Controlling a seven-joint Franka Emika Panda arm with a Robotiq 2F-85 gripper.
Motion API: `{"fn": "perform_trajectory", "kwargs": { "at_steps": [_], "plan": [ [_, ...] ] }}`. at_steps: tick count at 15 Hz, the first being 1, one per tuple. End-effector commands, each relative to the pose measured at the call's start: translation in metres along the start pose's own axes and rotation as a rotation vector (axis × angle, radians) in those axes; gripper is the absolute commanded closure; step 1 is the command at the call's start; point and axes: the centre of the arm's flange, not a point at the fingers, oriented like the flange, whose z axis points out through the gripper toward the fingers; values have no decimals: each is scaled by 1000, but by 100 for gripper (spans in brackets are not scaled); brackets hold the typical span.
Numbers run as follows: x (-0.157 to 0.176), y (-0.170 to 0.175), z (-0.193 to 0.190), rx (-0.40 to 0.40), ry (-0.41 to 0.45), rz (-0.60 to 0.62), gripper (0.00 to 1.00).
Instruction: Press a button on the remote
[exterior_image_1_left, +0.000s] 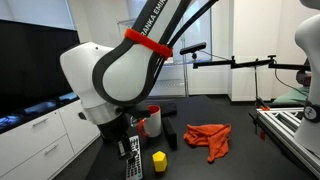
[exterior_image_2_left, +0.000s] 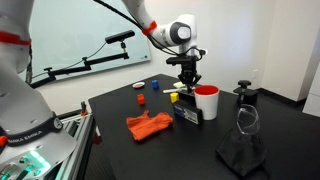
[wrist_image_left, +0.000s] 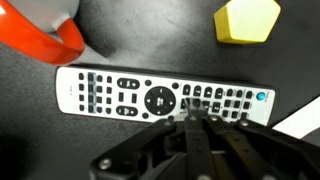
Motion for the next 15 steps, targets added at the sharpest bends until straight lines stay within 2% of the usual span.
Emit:
{"fn": "perform_trajectory", "kwargs": {
  "at_steps": [1,15],
  "plan": [
    [-2,2,-5,12,-3,-7,100],
    [-20,-2,-33,-2,13,21,100]
  ]
}}
